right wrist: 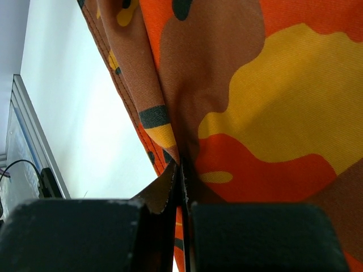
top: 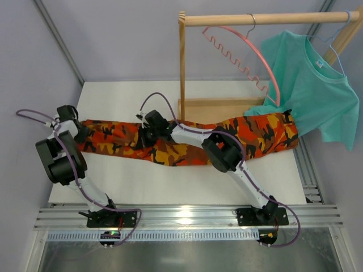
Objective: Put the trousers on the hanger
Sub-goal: Fold the trousers
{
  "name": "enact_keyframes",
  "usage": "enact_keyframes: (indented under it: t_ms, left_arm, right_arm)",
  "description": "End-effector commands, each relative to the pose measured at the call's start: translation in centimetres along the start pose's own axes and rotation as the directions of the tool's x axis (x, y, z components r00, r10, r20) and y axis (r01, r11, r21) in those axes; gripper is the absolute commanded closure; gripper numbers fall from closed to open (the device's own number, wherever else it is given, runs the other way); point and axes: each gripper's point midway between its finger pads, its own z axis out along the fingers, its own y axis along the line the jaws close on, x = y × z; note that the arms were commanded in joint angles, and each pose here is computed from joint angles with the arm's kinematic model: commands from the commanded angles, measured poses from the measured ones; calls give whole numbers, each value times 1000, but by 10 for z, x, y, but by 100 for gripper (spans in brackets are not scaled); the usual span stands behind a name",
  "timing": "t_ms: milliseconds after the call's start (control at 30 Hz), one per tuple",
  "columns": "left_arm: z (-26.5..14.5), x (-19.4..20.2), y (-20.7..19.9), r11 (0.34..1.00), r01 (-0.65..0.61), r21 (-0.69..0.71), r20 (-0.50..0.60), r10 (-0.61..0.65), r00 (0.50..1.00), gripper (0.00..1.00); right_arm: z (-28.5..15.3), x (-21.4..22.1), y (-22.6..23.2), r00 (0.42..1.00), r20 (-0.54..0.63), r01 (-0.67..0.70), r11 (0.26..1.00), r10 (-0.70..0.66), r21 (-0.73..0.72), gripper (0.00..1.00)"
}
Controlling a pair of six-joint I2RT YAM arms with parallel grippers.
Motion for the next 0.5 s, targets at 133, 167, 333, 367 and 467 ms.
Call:
enact_keyframes:
  t_ms: [133, 167, 333, 367, 467]
  left_arm:
    - [4, -1, -11, 995, -18, 101, 27, 15, 1000, 62]
    - [5, 0, -9, 995, -19, 93, 29, 16, 999, 61]
    - [10, 1, -12, 995, -13, 98, 21, 11, 1000, 61]
    - [11, 1, -12, 995, -15, 96, 19, 13, 1000, 61]
    - [12, 0, -12, 996, -24, 83, 7, 24, 1000, 63]
  right_arm:
    - [-11, -18, 16, 998, 58, 1, 1000, 0, -21, 96]
    - [-11, -18, 16, 998, 58, -1, 1000, 2, -25, 96]
    - [-12, -14, 16, 998, 57, 0, 1000, 1, -30, 96]
    - [-12, -15, 16, 998, 59, 1, 1000, 1, -29, 96]
    - [-13, -15, 17, 998, 65, -1, 1000, 3, -31, 96]
